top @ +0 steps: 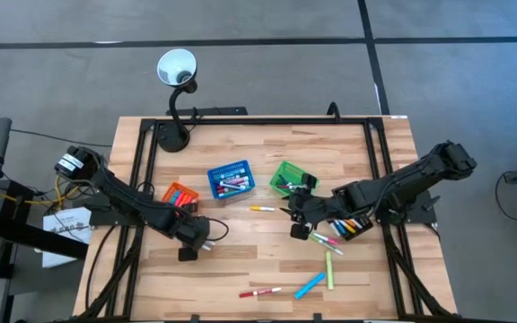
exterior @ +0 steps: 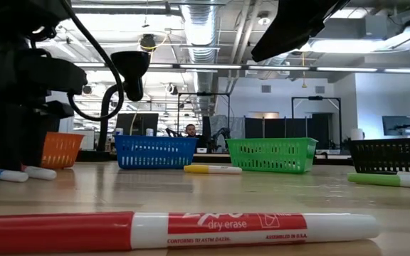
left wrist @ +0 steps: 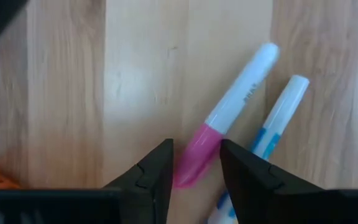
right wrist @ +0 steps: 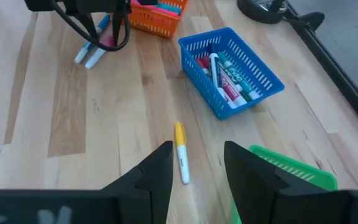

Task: Pick & Place Markers
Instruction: Put the small left pink highlighter pen into the black basket

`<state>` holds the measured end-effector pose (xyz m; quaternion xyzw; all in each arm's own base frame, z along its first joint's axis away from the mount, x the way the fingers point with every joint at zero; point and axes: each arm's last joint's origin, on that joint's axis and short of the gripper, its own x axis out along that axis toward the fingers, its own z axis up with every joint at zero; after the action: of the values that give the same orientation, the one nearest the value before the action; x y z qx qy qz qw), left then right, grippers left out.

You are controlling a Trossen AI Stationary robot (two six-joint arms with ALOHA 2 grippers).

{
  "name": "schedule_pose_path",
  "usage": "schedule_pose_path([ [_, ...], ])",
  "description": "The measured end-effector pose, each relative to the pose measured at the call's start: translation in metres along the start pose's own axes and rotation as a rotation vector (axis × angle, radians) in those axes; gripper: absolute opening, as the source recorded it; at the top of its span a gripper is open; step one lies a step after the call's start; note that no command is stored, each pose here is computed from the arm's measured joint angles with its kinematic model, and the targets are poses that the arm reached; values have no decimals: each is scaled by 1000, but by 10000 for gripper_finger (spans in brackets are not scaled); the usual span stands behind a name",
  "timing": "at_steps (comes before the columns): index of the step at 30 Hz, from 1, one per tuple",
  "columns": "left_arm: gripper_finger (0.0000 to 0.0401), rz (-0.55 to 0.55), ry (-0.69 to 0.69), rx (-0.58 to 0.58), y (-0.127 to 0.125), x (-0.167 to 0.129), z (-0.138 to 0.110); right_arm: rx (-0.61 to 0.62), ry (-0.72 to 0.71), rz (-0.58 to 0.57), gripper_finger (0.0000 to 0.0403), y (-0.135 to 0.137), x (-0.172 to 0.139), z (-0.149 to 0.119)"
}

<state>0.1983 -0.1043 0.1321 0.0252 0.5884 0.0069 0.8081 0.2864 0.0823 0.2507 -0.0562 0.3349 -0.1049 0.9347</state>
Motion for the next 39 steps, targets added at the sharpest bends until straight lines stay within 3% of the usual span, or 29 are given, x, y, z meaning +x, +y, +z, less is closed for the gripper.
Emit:
schedule_pose_path([
  [6, 114, -16, -46, 1, 1, 4, 0, 0, 2, 9, 132, 0, 0, 0],
  [13, 32, -11, -81, -48, 6, 4, 8, 28, -21, -1, 141, 1, 10, 2],
  [19, 37, 106, -208, -72, 5, -7, 27, -73, -77, -4, 178, 13, 44, 2],
  [23, 40, 231, -346, -106, 5, -14, 41, -70, -93, -21, 197, 9, 71, -1],
  [31, 41, 269, -538, -55, 2, -22, 60, -41, -90, 172, 188, 2, 115, -12],
  [36, 38, 265, -556, -41, 2, -23, 62, -101, -194, 330, 164, 8, 127, -9],
  [39, 38, 249, -556, -38, 1, -23, 62, -113, -222, 353, 152, 10, 130, -8],
])
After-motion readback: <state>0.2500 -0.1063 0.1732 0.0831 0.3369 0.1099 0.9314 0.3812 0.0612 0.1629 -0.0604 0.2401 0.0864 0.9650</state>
